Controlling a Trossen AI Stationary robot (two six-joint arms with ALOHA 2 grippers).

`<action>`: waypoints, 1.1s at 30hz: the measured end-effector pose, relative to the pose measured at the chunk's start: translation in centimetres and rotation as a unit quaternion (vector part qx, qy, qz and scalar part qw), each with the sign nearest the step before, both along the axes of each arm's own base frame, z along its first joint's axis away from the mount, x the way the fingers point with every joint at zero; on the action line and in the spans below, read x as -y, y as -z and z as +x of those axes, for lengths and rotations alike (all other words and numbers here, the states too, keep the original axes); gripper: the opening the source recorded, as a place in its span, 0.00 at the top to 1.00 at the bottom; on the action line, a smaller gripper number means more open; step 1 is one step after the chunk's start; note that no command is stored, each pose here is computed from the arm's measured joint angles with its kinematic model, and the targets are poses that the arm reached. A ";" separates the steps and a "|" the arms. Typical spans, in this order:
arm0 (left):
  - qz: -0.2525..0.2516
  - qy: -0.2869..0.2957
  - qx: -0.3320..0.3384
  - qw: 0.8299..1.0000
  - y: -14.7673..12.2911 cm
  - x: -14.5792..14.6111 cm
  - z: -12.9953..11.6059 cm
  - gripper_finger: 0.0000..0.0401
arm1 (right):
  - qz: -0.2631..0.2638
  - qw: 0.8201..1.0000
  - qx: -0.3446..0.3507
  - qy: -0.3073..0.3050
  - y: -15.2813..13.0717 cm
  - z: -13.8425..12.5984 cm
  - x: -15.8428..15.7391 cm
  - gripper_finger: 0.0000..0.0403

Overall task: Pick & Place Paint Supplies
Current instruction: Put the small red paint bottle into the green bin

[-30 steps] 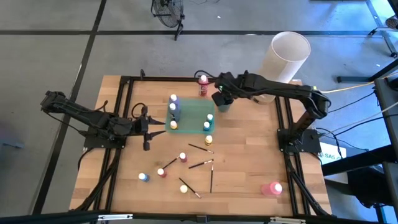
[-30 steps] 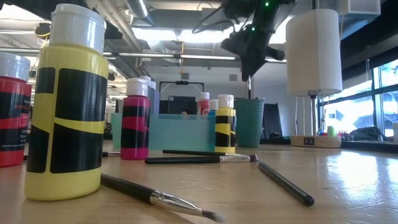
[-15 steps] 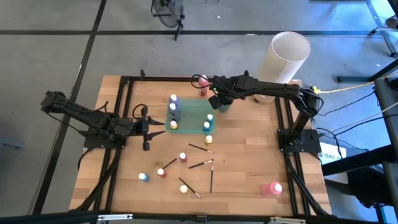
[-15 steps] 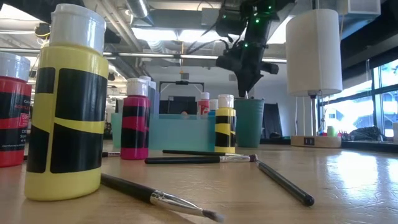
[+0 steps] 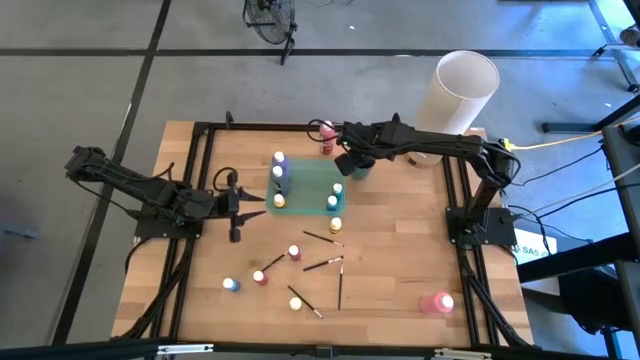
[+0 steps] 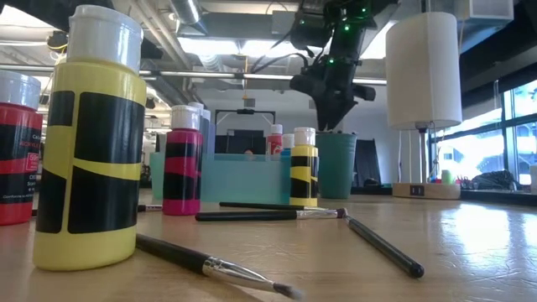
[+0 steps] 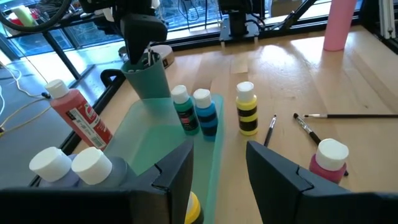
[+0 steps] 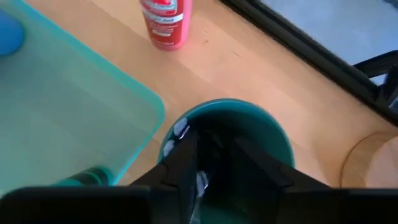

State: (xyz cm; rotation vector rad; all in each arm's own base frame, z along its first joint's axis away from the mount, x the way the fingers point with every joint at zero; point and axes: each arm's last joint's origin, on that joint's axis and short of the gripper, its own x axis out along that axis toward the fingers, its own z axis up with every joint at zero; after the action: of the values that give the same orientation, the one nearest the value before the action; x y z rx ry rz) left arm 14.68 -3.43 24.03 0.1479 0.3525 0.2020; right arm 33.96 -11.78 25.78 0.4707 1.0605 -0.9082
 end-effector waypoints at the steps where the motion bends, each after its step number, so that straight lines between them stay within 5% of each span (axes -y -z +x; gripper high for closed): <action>1: -0.001 0.003 0.000 1.000 0.0 0.0 0.0 0.64 | 0.001 1.000 0.000 -0.004 0.0 0.0 0.0 0.69; 14: -0.010 0.018 0.005 1.000 -0.3 0.1 0.0 0.64 | 0.009 0.996 0.057 -0.074 -3.9 -1.3 -2.4 0.48; 22: -0.026 0.125 0.051 0.991 -5.4 0.9 0.1 0.64 | -0.021 0.975 0.112 -0.191 -7.0 -1.7 -6.2 0.47; 28: 0.044 0.210 0.011 0.977 -8.2 2.9 0.1 0.64 | 0.002 0.948 0.154 -0.280 -8.6 -2.1 -10.4 0.47; 33: 0.102 0.211 -0.061 0.970 -9.6 5.0 0.7 0.64 | -0.004 0.920 0.150 -0.361 -9.0 -2.6 -14.4 0.47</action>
State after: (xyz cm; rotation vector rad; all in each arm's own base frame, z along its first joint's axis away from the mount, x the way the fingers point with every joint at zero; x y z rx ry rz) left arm 15.39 -8.44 33.61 0.4344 0.4130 -0.1945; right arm 31.33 2.62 34.80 0.1698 0.8474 -0.1718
